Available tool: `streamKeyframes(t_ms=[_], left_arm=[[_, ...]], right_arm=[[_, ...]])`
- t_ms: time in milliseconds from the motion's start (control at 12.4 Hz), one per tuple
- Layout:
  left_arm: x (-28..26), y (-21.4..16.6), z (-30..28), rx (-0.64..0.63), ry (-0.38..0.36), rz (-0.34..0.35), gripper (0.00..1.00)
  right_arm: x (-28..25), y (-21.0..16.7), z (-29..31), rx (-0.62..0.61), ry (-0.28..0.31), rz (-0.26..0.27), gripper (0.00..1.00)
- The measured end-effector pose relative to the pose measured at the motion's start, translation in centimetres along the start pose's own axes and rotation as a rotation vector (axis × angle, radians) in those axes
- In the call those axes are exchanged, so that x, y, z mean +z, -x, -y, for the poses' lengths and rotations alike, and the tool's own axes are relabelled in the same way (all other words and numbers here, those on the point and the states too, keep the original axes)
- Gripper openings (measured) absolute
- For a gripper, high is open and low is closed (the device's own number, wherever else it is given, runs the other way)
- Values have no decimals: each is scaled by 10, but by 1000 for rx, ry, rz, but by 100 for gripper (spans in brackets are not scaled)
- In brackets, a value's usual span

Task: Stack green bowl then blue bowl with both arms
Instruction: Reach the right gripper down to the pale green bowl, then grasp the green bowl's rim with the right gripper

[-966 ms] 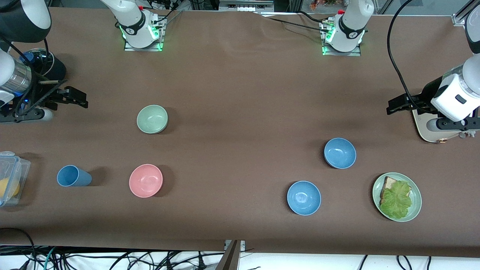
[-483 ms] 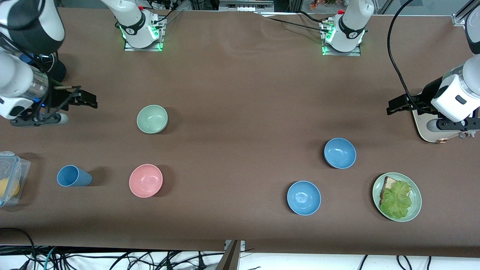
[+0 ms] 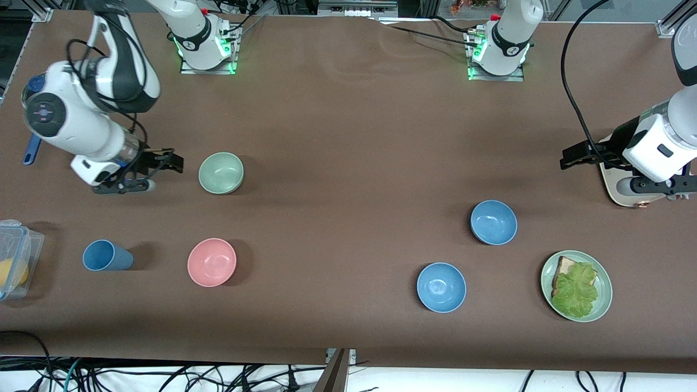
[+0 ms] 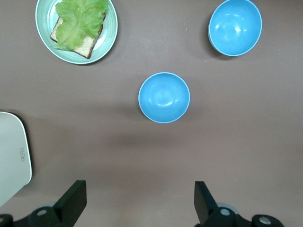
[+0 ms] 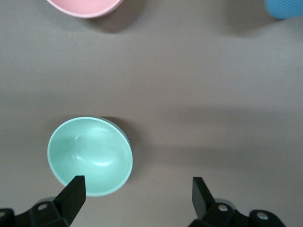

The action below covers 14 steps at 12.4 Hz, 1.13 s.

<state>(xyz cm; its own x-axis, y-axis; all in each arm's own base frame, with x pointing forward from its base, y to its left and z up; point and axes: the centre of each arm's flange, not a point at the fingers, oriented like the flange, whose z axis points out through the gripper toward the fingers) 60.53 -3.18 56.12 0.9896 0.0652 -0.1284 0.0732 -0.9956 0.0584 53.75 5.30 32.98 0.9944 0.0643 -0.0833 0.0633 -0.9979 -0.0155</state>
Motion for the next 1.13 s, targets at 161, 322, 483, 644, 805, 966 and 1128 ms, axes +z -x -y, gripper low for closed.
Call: streamKeyframes(t_ms=[161,322,483,644,805,966,1128], left_arm=[[0,0,0,-1,0,-1,100],[0,0,1,-2,0,-1,100],[0,-1,1,-2,0,1,100],[2,-2,1,-2,-1,2,100],[2,-2,1,-2,-1,3,100],[2,-2,1,-2,-1,3,100],[3,-3,1,-3,-1,5,100]], right_arm=[[33,15,9,6,-1,-15,100],[58,28,10,8,-2,-14,99],[83,36,9,9,-5,-15,95],[104,37,9,14,-10,-23,83],[122,37,12,33,-17,-22,70],[134,39,22,56,-24,-23,44],[131,38,27,69,-26,-24,19]])
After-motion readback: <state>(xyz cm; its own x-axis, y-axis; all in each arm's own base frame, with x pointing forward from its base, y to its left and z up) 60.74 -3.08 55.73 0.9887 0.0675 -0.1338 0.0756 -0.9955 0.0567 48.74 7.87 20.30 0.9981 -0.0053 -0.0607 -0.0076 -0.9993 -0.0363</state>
